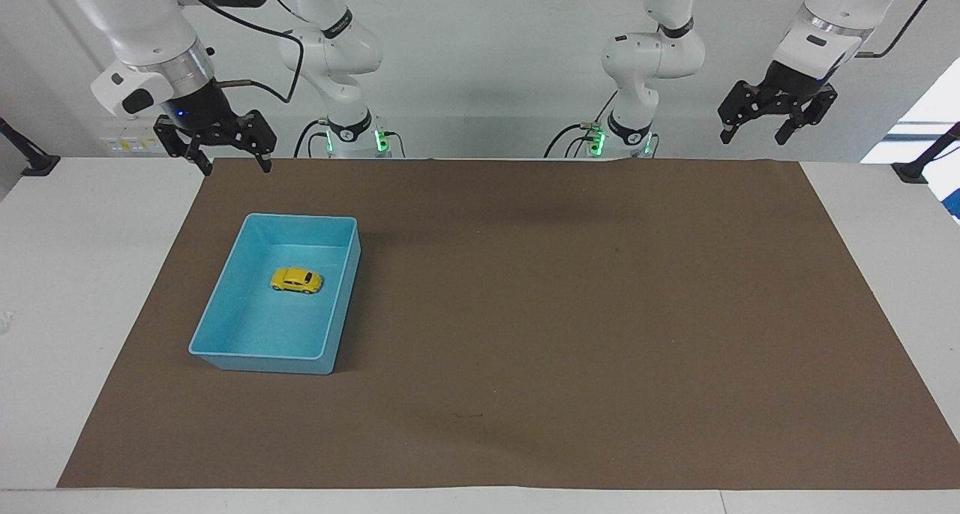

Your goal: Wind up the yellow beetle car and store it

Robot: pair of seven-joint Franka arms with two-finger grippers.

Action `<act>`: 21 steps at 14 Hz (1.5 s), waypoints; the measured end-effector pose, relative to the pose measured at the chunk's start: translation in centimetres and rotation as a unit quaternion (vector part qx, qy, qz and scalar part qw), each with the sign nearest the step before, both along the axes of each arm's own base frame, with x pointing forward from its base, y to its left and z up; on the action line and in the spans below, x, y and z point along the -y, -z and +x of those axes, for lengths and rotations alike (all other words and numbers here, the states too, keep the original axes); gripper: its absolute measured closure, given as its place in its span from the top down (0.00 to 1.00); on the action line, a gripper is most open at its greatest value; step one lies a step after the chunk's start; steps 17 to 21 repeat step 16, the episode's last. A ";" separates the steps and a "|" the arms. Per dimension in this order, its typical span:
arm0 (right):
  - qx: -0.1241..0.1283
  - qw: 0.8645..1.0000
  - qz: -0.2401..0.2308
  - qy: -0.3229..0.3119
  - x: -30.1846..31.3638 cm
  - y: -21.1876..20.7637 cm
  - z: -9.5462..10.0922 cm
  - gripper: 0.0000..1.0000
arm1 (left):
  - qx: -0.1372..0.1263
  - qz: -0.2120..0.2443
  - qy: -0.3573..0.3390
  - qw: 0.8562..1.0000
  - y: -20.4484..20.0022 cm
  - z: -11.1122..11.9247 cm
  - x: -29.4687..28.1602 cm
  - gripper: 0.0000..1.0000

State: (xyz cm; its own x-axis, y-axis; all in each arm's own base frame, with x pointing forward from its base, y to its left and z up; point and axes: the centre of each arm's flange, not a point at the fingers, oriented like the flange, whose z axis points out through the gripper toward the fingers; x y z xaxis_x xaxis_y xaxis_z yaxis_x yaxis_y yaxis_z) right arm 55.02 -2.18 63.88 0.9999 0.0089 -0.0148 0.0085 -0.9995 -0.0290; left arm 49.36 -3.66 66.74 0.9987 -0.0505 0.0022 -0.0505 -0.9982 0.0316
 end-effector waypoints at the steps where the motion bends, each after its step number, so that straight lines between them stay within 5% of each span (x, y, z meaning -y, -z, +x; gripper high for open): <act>1: 0.000 1.000 0.000 0.002 0.0 0.0 0.0 1.00 | 0.000 0.000 0.000 1.000 0.0 0.0 0.0 1.00; 21: 0.001 1.000 0.018 -0.006 -1.3 -0.2 0.0 1.00 | 0.000 0.000 0.000 1.000 0.0 0.0 0.0 1.00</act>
